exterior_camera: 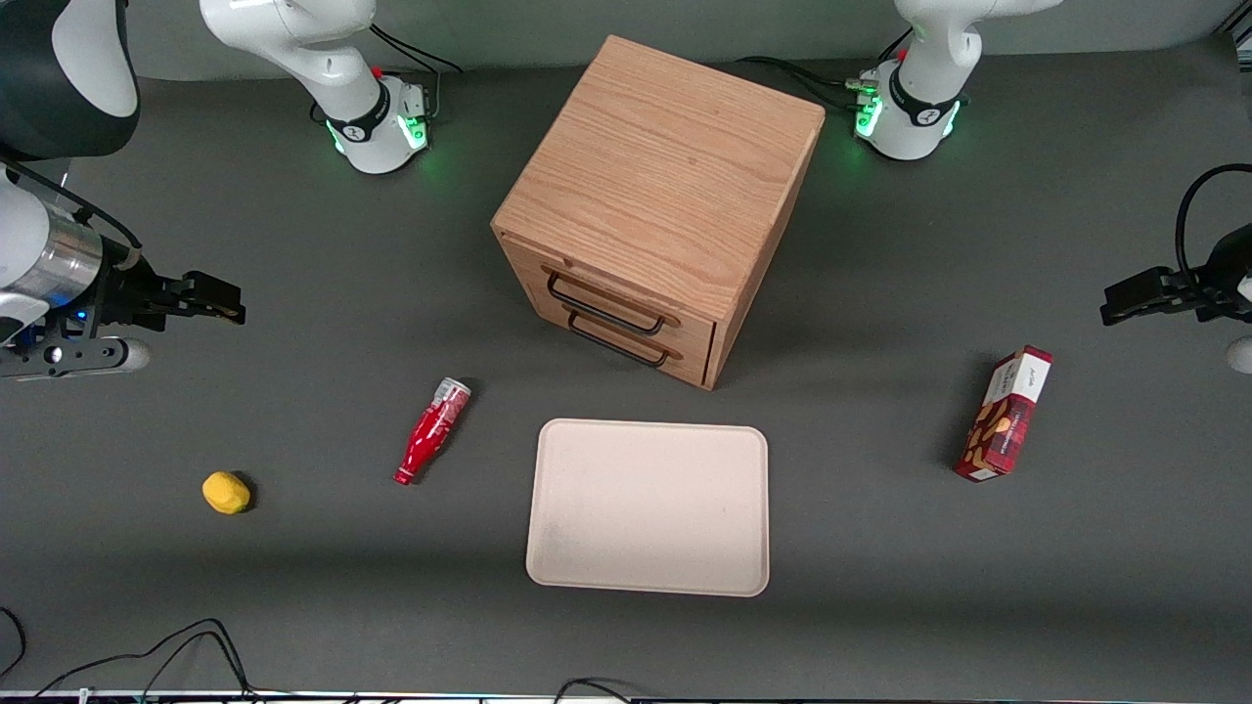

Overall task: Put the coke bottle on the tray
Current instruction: 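Move the right gripper down to the red Coca-Cola bottle's cap end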

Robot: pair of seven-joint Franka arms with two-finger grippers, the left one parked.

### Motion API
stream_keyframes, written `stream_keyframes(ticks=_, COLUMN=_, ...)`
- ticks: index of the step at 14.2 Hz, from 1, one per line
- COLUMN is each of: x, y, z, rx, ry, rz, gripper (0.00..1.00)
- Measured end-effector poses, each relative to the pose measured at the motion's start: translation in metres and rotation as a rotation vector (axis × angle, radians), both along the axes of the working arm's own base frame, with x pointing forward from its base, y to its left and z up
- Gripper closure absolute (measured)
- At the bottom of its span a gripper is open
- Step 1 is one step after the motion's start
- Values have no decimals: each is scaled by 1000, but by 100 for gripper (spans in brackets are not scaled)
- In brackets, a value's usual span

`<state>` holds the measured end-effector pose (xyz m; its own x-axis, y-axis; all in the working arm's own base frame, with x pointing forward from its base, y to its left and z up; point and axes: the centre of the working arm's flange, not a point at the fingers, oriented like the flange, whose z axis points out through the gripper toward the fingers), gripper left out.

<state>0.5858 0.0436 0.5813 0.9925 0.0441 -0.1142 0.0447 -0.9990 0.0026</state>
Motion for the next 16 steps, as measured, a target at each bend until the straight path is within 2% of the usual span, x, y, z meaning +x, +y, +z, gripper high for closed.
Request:
stream_keyframes(ticks=5, x=-1, y=-4, z=1, rx=-4, ry=9, rz=-29, gripper=0)
stream_keyframes(ticks=7, x=0, y=0, z=-3, rx=-7, ry=16, rz=-104, gripper=0)
stream_keyframes(ticks=10, x=10, y=8, z=-29, rx=36, ry=56, rz=-191, gripper=0)
stream_keyframes(ticks=13, x=28, y=19, z=-81, rx=94, ry=30, rz=-245, gripper=0)
stream_keyframes(ticks=16, x=37, y=55, z=-143, rx=99, ry=1, rz=-307, gripper=0)
